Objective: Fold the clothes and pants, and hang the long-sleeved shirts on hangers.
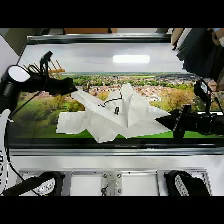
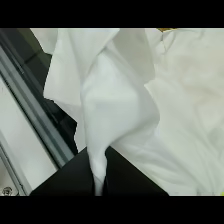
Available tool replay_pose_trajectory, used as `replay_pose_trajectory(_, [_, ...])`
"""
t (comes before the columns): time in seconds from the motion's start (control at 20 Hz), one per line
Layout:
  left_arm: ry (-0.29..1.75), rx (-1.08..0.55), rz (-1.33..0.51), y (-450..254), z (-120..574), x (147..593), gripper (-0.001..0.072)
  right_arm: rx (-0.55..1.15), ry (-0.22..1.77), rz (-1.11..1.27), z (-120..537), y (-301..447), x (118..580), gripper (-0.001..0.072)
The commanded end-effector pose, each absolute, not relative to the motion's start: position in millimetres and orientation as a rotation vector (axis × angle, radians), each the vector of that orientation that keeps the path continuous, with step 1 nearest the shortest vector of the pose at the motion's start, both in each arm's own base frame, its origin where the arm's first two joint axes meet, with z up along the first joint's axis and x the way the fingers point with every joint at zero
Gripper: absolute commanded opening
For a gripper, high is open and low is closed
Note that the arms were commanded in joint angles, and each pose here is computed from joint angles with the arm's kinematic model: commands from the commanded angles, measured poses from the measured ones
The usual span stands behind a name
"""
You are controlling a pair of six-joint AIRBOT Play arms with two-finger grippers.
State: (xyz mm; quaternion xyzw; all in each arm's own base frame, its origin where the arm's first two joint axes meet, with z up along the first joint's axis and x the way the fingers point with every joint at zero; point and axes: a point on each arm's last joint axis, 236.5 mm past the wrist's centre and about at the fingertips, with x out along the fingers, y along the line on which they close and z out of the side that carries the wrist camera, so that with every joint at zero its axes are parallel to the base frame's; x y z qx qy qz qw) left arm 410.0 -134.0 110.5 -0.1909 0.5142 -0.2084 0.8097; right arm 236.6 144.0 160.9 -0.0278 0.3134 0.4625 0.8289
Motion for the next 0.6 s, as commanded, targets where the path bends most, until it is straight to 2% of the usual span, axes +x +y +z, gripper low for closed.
replay_pose_trajectory(0.0, [1.012, -0.336, -0.478, -132, 166, 416, 0.0011, -0.057, 0.716, 1.030, 156, 148, 221, 0.0006])
replay_pose_trajectory(0.25, [0.894, -0.285, -0.513, -134, 225, 420, 0.0011, -0.065, 0.751, 1.190, 158, 177, 189, 0.0006])
replay_pose_trajectory(0.55, [1.013, -0.251, -0.555, -137, 214, 409, 0.0011, 0.119, 0.530, 1.295, 218, 212, 191, 0.0006])
